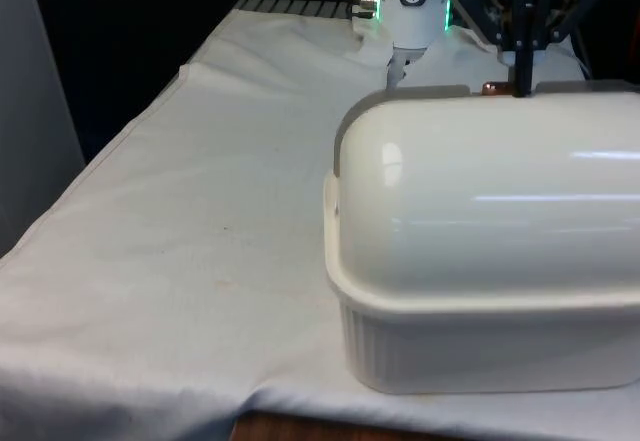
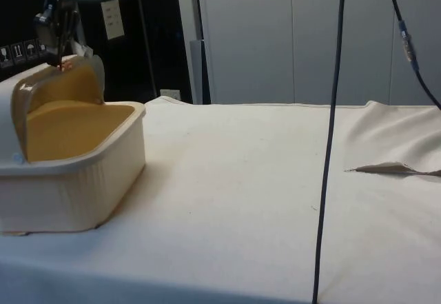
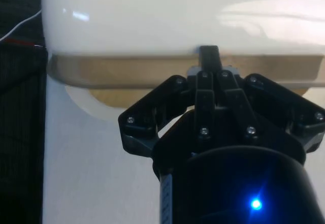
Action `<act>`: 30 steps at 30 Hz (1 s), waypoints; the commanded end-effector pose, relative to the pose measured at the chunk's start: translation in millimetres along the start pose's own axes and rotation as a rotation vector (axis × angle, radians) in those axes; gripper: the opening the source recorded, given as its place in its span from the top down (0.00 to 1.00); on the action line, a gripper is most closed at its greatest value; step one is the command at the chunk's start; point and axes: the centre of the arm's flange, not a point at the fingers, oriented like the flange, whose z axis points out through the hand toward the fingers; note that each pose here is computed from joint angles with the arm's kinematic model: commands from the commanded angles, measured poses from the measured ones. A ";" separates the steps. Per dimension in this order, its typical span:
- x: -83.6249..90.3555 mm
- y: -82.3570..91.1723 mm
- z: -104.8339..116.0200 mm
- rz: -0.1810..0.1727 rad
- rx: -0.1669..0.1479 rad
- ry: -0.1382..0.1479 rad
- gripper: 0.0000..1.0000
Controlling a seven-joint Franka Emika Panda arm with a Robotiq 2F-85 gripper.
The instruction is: Open the lid, then close it.
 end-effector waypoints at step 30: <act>-7.1 0.8 5.2 0.018 0.001 -0.090 1.00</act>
